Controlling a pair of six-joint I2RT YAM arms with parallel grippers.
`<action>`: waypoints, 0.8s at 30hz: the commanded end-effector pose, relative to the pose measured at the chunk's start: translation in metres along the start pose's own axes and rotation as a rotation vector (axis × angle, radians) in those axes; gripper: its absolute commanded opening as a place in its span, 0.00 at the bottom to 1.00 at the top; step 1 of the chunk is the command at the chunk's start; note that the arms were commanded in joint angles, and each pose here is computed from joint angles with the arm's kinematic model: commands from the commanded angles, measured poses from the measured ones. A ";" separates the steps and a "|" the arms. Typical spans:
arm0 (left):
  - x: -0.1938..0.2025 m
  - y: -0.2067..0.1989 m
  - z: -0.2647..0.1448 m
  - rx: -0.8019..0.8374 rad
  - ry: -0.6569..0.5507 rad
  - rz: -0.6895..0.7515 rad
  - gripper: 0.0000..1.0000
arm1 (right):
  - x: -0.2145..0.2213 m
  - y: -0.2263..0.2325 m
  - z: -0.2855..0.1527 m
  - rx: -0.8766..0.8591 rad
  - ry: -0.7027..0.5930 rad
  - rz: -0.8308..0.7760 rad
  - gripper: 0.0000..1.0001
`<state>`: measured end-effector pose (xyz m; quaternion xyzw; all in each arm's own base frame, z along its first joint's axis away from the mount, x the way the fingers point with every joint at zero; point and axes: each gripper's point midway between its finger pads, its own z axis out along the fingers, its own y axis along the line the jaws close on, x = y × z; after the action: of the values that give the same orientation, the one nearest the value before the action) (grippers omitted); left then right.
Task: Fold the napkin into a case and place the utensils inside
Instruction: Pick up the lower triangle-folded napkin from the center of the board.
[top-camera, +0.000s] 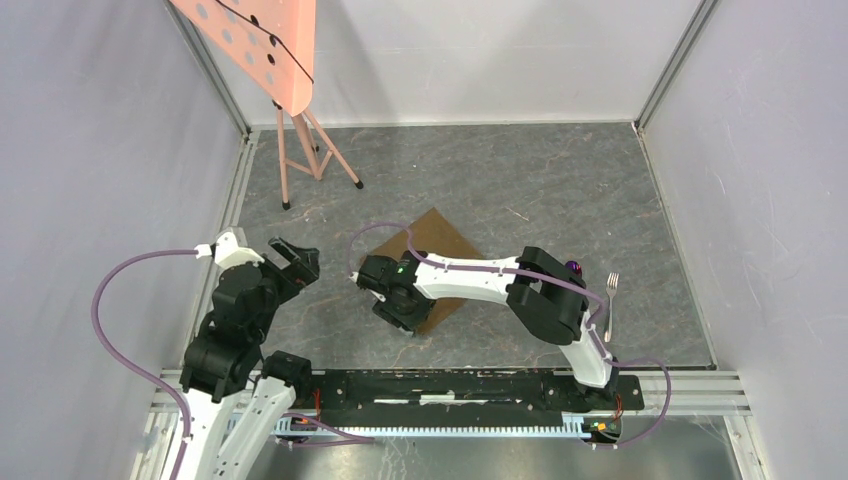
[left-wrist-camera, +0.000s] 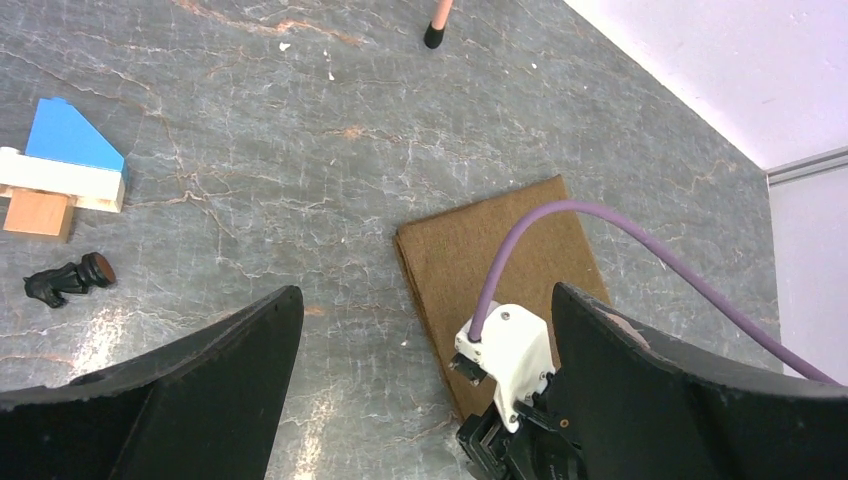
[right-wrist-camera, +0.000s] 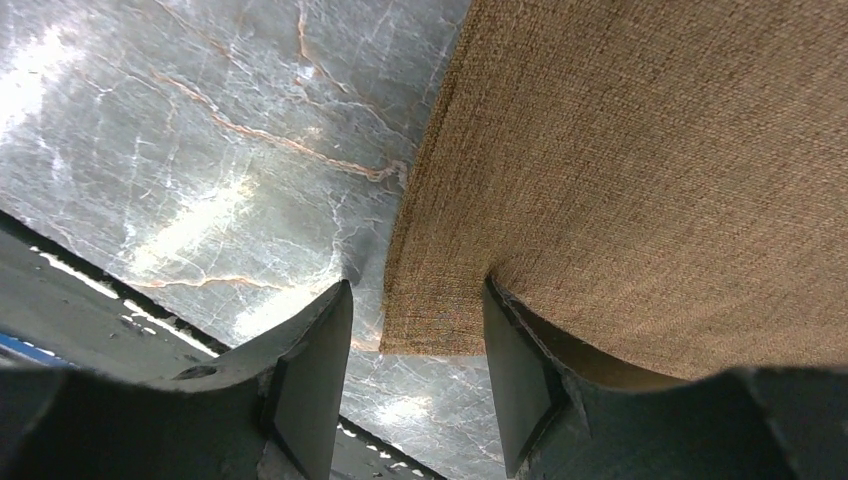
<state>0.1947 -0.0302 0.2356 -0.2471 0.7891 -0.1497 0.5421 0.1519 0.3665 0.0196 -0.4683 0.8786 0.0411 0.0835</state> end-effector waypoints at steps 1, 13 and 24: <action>-0.019 -0.002 -0.010 0.006 -0.059 0.035 1.00 | -0.002 0.002 0.003 0.010 0.011 0.002 0.56; -0.025 -0.002 -0.016 0.009 -0.079 0.039 1.00 | 0.017 -0.015 0.037 0.096 0.031 -0.014 0.29; -0.007 -0.002 0.000 -0.028 0.005 -0.014 1.00 | -0.037 -0.004 -0.021 -0.047 -0.306 -0.016 0.00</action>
<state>0.1898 -0.0252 0.2414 -0.2464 0.7880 -0.1402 0.5466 0.1663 0.3597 0.0163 -0.4778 0.8665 0.0304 0.1415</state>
